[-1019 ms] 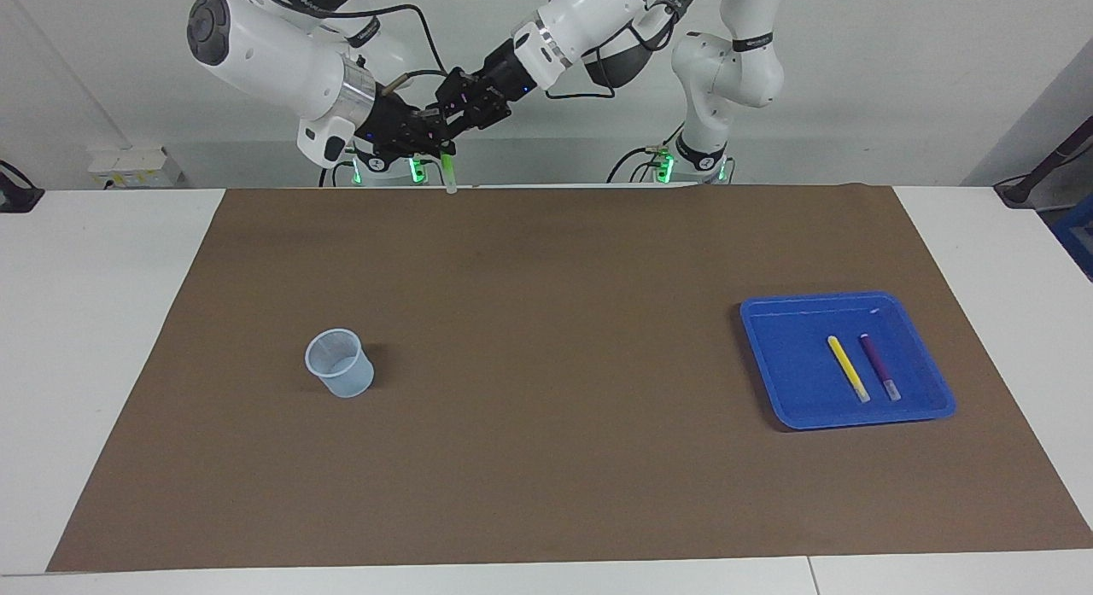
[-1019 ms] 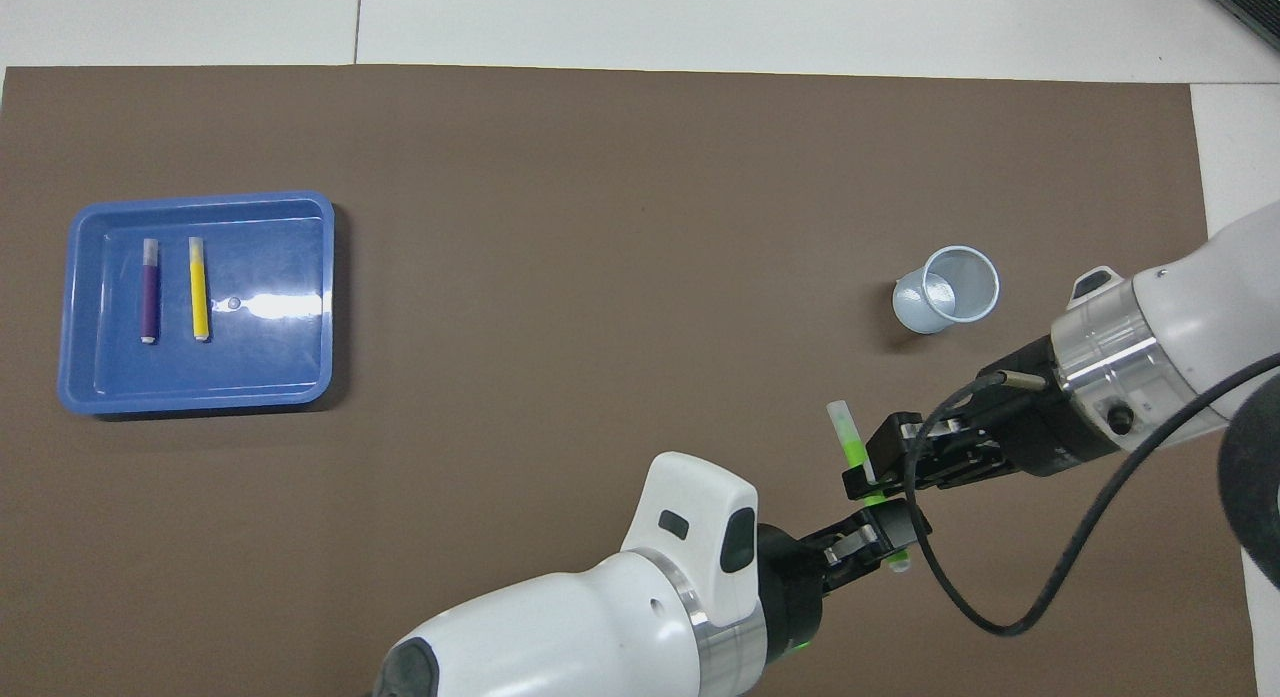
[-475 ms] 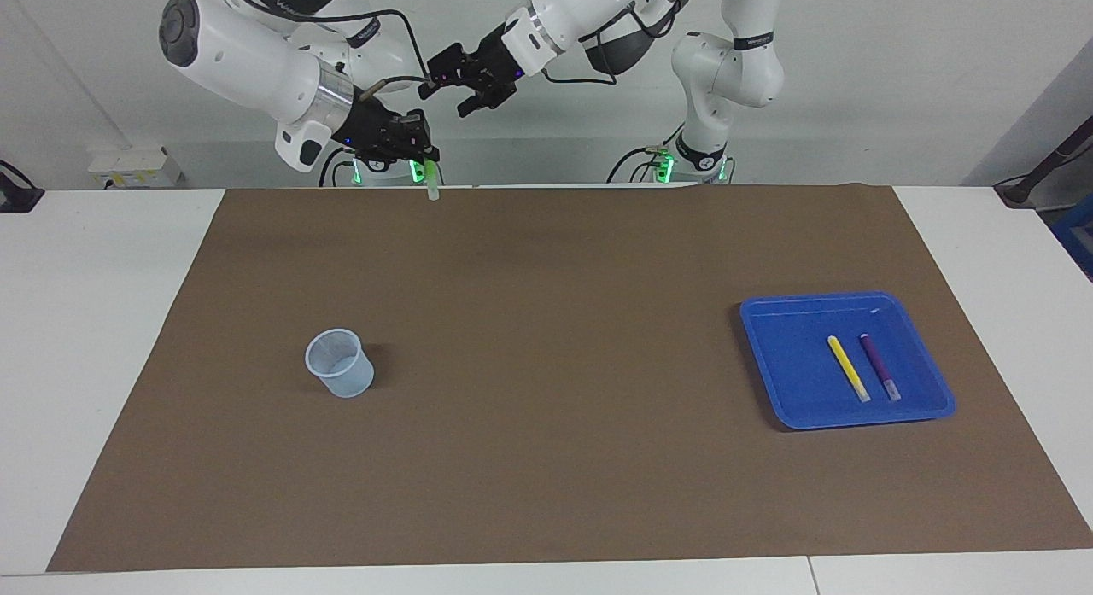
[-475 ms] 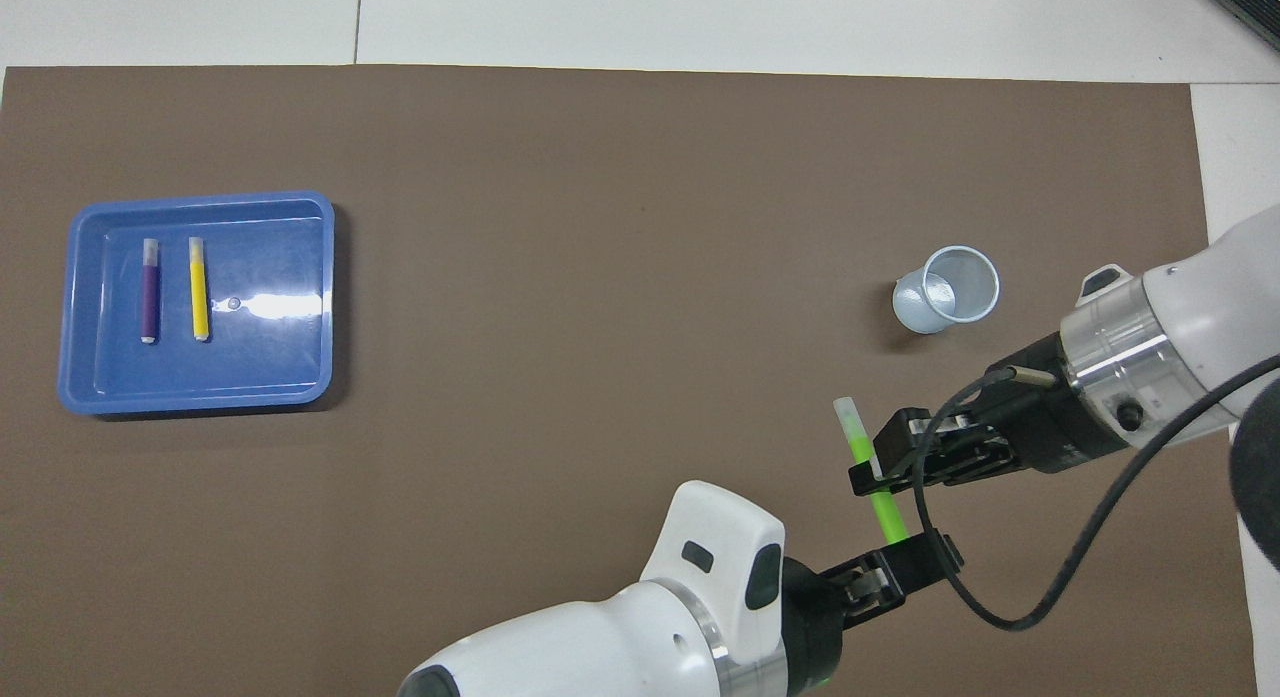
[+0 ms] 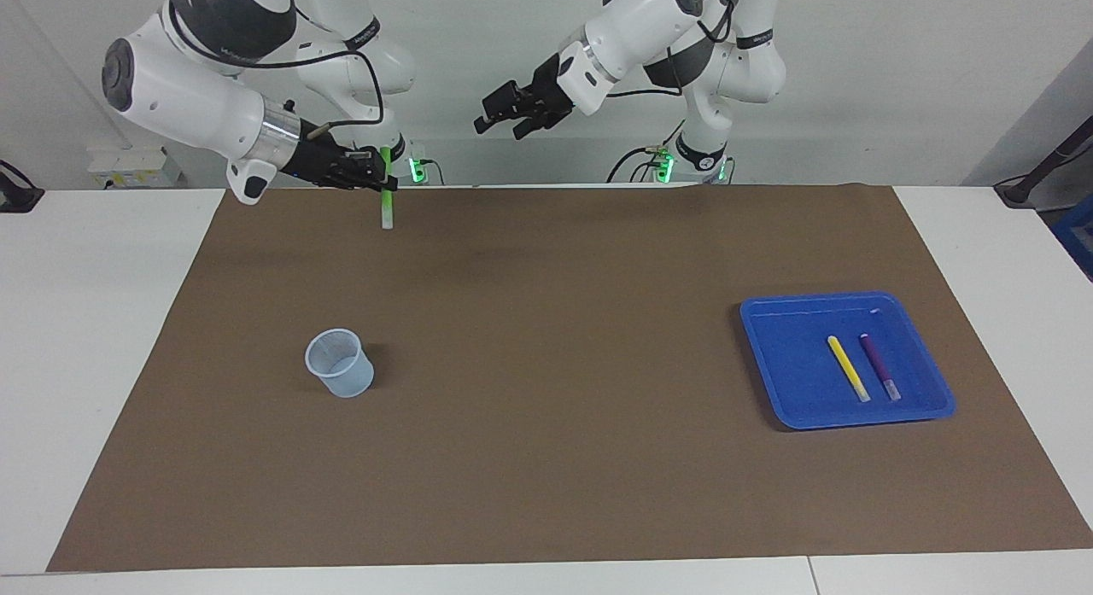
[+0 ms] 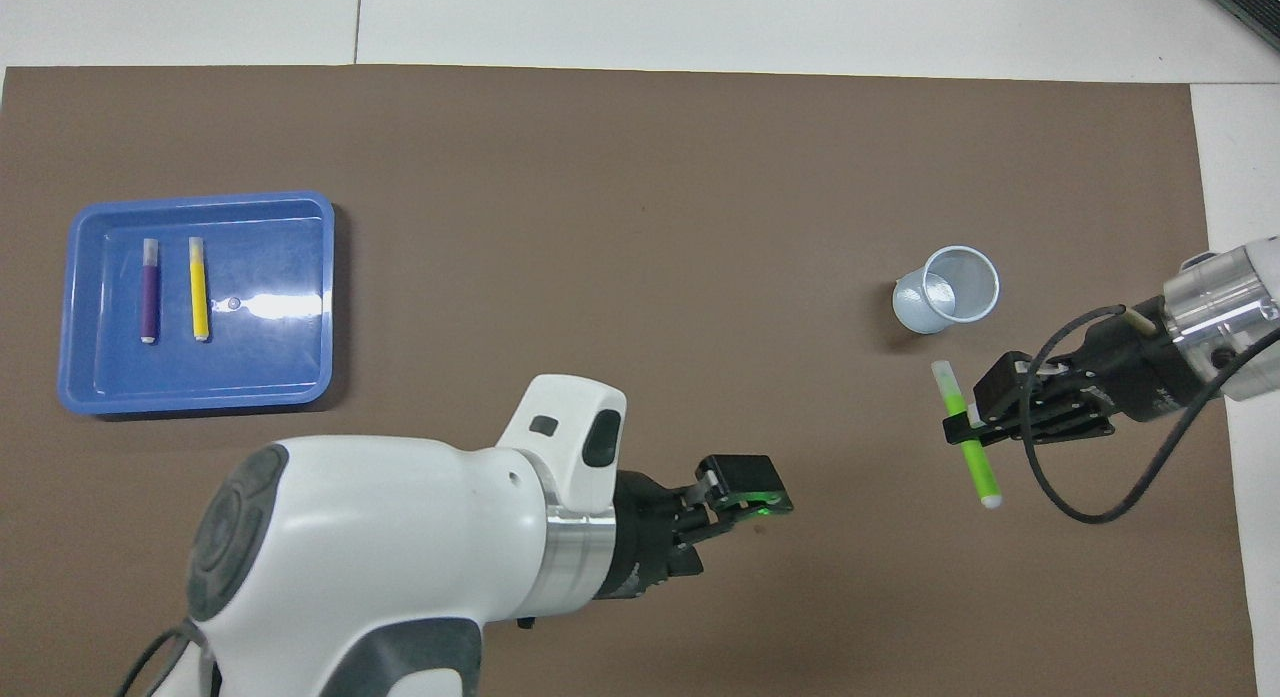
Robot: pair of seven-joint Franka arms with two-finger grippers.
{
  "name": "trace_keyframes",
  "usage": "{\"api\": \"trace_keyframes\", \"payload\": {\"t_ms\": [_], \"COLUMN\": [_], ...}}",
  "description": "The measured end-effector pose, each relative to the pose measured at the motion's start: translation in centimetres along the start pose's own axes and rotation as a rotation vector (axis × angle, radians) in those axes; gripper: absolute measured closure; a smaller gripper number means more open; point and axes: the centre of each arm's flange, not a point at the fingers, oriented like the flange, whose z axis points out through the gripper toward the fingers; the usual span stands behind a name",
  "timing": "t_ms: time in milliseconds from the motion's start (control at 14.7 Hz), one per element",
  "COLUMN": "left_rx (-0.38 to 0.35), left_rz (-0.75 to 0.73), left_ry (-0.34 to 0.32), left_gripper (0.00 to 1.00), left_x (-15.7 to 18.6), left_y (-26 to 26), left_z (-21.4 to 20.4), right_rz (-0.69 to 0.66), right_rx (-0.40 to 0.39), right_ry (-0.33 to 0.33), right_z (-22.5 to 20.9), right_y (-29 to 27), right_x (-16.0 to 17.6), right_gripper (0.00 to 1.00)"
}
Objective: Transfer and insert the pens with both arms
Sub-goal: 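Open the left gripper and withdraw while the right gripper carries the pen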
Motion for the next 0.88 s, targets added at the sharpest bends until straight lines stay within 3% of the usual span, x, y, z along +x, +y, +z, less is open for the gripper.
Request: {"api": "trace_keyframes", "payload": {"t_ms": [408, 883], "left_rx": [0.075, 0.033], "left_rz": [-0.093, -0.235], "left_ry": [0.142, 0.242], "left_gripper": [0.00, 0.00], "left_x": [8.8, 15.4], "left_y": [-3.6, -7.5], "left_z": [-7.0, -13.7], "right_rz": [0.157, 0.255], "right_rx": [0.066, 0.120], "right_ry": [-0.045, -0.053], "right_z": [0.2, -0.4], "right_y": [8.5, 14.6], "right_x": [5.1, 8.0], "right_gripper": [0.82, 0.82]}}
